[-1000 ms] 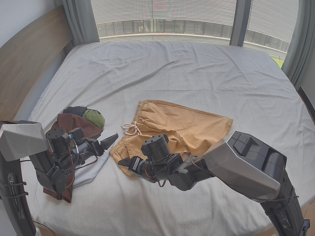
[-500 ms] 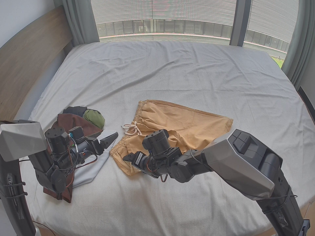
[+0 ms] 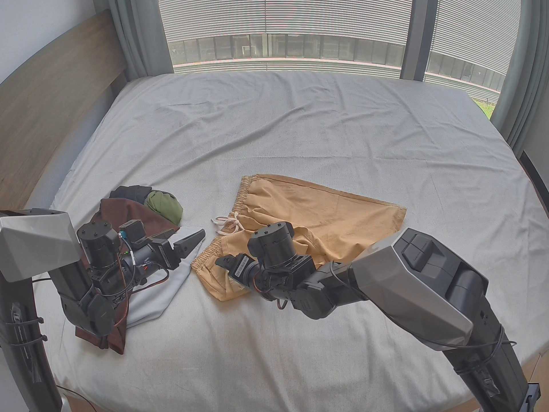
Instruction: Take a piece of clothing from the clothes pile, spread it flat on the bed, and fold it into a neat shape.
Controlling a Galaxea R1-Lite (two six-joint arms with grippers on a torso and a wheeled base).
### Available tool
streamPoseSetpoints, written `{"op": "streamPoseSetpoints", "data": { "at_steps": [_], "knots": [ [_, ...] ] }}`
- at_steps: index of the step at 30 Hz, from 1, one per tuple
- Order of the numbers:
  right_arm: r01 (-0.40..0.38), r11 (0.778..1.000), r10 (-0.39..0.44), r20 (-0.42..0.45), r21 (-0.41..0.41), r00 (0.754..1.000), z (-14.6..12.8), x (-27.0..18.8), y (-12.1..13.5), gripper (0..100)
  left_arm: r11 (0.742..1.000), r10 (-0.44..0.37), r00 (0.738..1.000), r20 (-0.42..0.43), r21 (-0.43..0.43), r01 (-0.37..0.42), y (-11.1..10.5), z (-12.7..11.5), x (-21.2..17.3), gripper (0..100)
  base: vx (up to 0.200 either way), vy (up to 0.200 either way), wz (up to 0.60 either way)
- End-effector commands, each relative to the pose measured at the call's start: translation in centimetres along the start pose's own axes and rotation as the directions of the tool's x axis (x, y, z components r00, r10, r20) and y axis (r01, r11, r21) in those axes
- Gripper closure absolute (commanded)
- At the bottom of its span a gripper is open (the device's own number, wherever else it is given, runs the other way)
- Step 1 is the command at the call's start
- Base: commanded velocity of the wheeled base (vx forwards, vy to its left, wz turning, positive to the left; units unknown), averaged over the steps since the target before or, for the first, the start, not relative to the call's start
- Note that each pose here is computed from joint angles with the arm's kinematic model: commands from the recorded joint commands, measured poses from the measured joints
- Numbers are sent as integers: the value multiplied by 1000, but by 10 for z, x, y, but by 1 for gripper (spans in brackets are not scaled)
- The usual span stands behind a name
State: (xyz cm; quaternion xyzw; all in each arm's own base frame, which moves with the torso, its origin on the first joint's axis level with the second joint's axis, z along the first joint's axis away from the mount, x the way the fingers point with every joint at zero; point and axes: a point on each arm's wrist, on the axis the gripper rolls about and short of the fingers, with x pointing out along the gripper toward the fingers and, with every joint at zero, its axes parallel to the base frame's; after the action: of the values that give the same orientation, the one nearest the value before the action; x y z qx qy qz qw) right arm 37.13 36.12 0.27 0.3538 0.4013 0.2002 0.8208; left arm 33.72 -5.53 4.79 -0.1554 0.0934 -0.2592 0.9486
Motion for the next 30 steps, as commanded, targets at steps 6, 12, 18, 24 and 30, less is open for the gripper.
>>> {"op": "streamPoseSetpoints", "data": {
  "at_steps": [6,12,18,24,30],
  "knots": [
    [-20,1000,20,37,4,999,7,-12,5,0,1000,0,1000,0,0,0,0,0,0,0,0,0,0],
    [-63,998,63,64,1,996,10,-19,9,0,1000,-1,1000,-2,-1,1,0,-1,0,0,0,0,0],
    [-59,998,59,67,1,996,10,-15,4,0,1000,-1,1000,-2,1,1,0,-1,0,0,0,0,0],
    [-74,997,74,74,-1,994,11,-15,5,100,1000,-1,1000,-2,1,1,0,-1,0,0,0,0,0],
    [-53,999,53,66,2,996,7,-7,-6,100,1000,0,1000,0,1,0,0,0,0,0,0,0,0]
  ]
}}
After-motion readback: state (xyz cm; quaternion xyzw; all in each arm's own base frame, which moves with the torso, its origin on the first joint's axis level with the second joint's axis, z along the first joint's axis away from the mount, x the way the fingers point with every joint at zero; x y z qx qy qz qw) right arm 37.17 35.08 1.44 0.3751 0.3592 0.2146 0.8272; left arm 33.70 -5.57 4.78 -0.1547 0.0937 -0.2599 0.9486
